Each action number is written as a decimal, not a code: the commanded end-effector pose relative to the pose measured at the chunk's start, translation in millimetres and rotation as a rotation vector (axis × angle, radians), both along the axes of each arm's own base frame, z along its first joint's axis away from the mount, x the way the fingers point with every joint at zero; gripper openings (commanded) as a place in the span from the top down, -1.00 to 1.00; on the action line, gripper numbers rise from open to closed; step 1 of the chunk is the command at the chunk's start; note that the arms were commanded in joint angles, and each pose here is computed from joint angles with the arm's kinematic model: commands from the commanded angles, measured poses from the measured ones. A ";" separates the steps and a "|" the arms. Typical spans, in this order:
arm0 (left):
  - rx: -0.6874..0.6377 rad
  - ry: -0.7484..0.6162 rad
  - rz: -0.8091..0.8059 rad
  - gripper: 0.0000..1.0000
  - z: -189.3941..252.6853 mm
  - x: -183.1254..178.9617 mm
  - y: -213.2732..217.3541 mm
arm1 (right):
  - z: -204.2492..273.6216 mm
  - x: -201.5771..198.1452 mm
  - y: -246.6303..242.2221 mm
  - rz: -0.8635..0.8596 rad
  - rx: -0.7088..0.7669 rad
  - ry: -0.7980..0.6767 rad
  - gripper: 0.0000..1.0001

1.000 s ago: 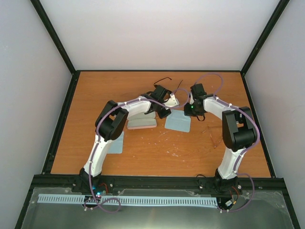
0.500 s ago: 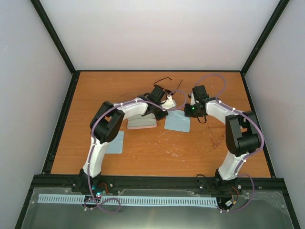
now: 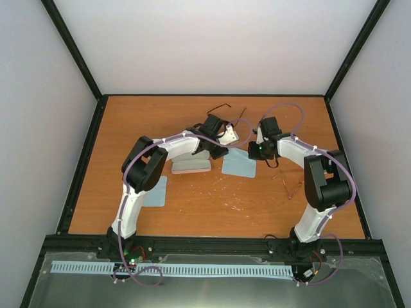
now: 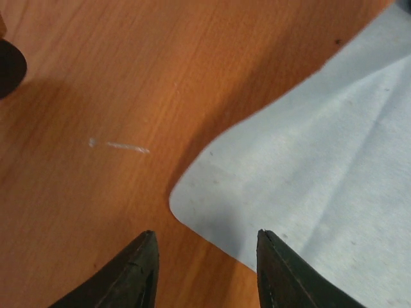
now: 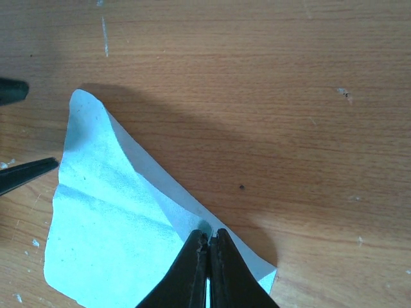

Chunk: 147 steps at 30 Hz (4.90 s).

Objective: Organize the sunglasses
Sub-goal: Fold the glasses cleaning cloth at the center of the board.

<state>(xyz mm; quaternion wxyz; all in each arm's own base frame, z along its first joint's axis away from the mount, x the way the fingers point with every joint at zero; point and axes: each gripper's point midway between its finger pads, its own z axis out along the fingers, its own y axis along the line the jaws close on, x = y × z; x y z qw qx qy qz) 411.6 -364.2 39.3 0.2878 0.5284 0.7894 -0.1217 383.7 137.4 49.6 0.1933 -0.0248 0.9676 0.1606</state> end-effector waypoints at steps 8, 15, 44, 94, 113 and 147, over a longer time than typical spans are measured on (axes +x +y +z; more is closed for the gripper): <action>-0.005 -0.048 -0.065 0.05 -7.9 17.6 -21.8 | 11.5 -0.3 -1.1 -0.001 0.016 -0.035 0.94; -0.009 -0.025 -0.067 0.12 -14.5 18.8 -23.6 | 11.0 -0.7 -0.3 0.002 0.020 -0.035 0.94; -0.199 0.174 -0.218 0.13 20.3 28.3 -19.4 | 1.8 2.6 -4.7 -0.010 -0.011 -0.020 0.94; -0.148 0.244 -0.221 0.98 -22.1 15.6 -27.7 | -3.5 -1.4 -1.8 0.005 0.004 -0.002 0.95; -0.213 0.184 -0.204 0.99 29.1 12.3 -28.6 | 7.4 -8.6 8.2 0.035 0.071 -0.024 0.94; -0.173 0.215 -0.219 0.96 22.3 -53.8 -11.8 | -21.4 -52.5 0.7 0.024 0.073 0.057 0.94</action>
